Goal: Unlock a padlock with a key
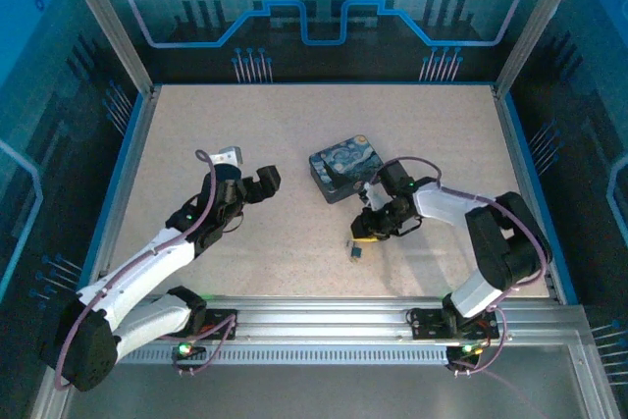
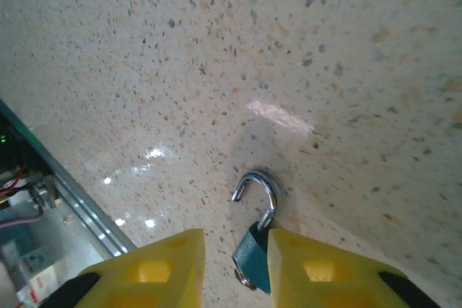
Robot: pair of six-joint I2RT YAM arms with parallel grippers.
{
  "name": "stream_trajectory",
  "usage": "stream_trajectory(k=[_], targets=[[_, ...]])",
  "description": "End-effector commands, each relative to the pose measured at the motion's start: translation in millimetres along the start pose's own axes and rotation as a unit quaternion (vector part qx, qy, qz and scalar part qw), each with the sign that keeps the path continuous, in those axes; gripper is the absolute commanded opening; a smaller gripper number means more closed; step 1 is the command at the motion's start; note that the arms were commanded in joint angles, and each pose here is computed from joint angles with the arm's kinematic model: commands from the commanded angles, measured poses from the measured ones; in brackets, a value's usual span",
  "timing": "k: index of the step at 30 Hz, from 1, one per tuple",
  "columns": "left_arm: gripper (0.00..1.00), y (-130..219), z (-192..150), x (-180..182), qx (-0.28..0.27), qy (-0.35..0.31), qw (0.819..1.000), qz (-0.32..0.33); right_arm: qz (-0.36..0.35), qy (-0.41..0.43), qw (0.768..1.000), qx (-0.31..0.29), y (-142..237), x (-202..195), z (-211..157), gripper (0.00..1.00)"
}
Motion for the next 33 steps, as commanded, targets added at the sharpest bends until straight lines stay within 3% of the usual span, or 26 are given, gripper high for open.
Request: stream_trajectory(k=[1,7,14,19,23,26,28,33], targets=[[0.99,7.4,11.8,2.5,-0.019,-0.008,1.0,0.014,-0.034,0.038,0.998,-0.038,31.0,12.7,2.4,0.32],[0.99,12.7,31.0,5.6,-0.05,-0.022,0.998,0.035,-0.088,0.087,0.978,-0.165,101.5,25.1,15.8,0.38],[0.99,25.3,55.7,17.3,-0.106,-0.048,0.989,0.089,-0.14,0.083,0.936,-0.312,167.0,9.8,14.6,0.44],[0.99,39.0,70.5,32.4,-0.147,-0.072,0.976,0.14,-0.151,0.076,0.903,-0.395,181.5,-3.6,3.5,0.54],[0.99,44.7,76.6,43.9,-0.177,-0.104,0.964,0.167,-0.193,0.061,0.867,-0.455,190.3,-22.2,-4.7,0.67],[0.99,43.5,74.9,53.8,-0.193,-0.116,0.957,0.182,-0.231,0.052,0.845,-0.48,193.2,-39.1,-7.4,0.82],[0.99,40.0,71.6,63.5,-0.193,-0.11,0.956,0.191,-0.258,0.043,0.83,-0.492,193.1,-52.2,-7.6,0.98],[0.99,23.5,52.5,89.9,-0.175,-0.106,0.956,0.212,-0.296,0.087,0.805,-0.507,176.4,-74.1,1.7,1.0]])
Point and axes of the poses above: each hand's point on the last joint's axis, 136 mm out from that joint toward the fingers, its own y axis back along the fingers, its own x axis along the line the jaws close on, z = x × y, the point moved 5 cm from there along y, back along the fingers, and after that the axes turned 2 degrees about -y, right-handed, at the moved point
